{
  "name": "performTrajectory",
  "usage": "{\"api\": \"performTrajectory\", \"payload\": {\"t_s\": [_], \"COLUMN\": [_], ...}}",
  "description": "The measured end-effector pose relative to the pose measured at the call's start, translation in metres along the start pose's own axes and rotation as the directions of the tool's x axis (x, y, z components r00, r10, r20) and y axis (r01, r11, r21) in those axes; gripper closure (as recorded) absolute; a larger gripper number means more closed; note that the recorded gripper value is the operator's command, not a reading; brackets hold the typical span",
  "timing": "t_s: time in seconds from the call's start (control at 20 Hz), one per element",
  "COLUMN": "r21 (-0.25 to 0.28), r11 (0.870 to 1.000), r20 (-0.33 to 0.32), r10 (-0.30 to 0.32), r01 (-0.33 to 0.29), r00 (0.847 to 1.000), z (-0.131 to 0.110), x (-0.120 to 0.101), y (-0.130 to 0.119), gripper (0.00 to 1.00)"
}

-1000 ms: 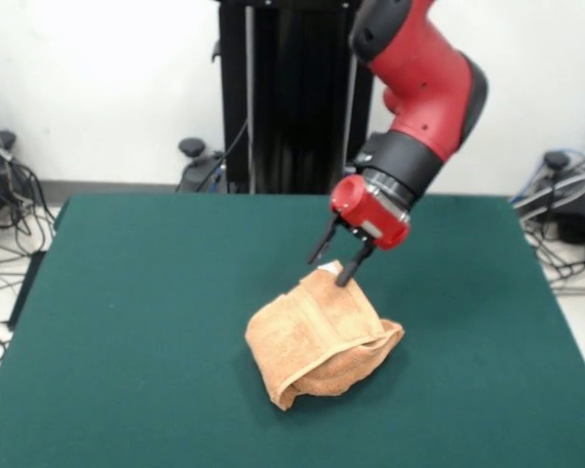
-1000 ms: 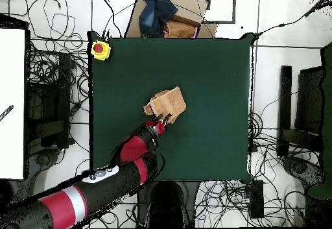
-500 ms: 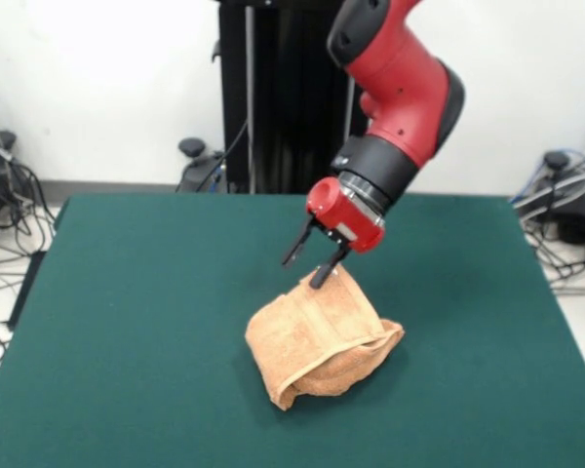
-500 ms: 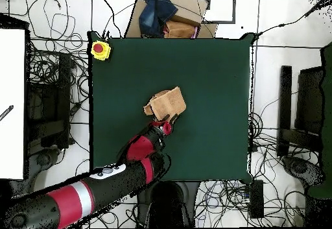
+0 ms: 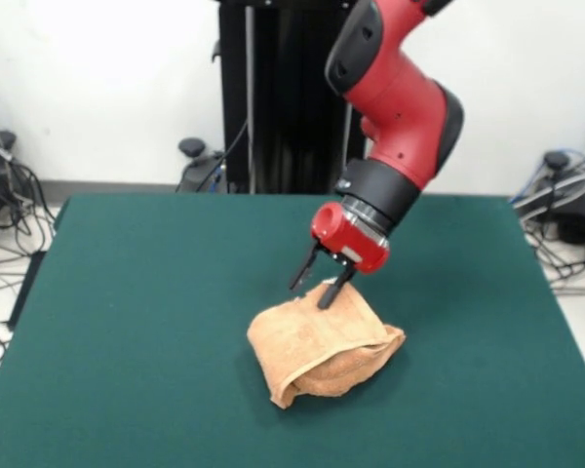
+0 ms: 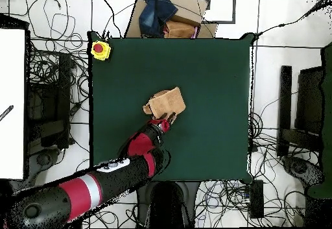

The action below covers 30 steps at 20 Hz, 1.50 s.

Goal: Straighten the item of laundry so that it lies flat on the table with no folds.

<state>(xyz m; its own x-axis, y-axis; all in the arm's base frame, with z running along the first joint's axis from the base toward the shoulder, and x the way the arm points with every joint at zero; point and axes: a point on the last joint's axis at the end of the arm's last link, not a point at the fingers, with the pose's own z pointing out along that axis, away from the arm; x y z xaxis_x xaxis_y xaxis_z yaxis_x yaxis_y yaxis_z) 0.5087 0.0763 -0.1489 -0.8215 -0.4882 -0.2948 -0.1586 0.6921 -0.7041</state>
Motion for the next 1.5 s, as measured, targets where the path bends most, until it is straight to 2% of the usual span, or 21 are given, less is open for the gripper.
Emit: {"api": "performTrajectory", "payload": {"t_s": [0.35, 0.85, 1.5], "r21": [0.002, -0.004, -0.046], "r11": [1.000, 0.999, 0.992], "r20": [-0.006, -0.007, 0.020], "r10": [0.024, 0.041, 0.122], "r01": [-0.024, -0.041, -0.121], "r00": [1.000, 0.999, 0.992], "z": [0.007, 0.004, -0.025], "x": [0.004, 0.001, -0.037], "y": [0.014, 0.018, 0.014], "gripper": [0.00, 0.00, 0.00]}}
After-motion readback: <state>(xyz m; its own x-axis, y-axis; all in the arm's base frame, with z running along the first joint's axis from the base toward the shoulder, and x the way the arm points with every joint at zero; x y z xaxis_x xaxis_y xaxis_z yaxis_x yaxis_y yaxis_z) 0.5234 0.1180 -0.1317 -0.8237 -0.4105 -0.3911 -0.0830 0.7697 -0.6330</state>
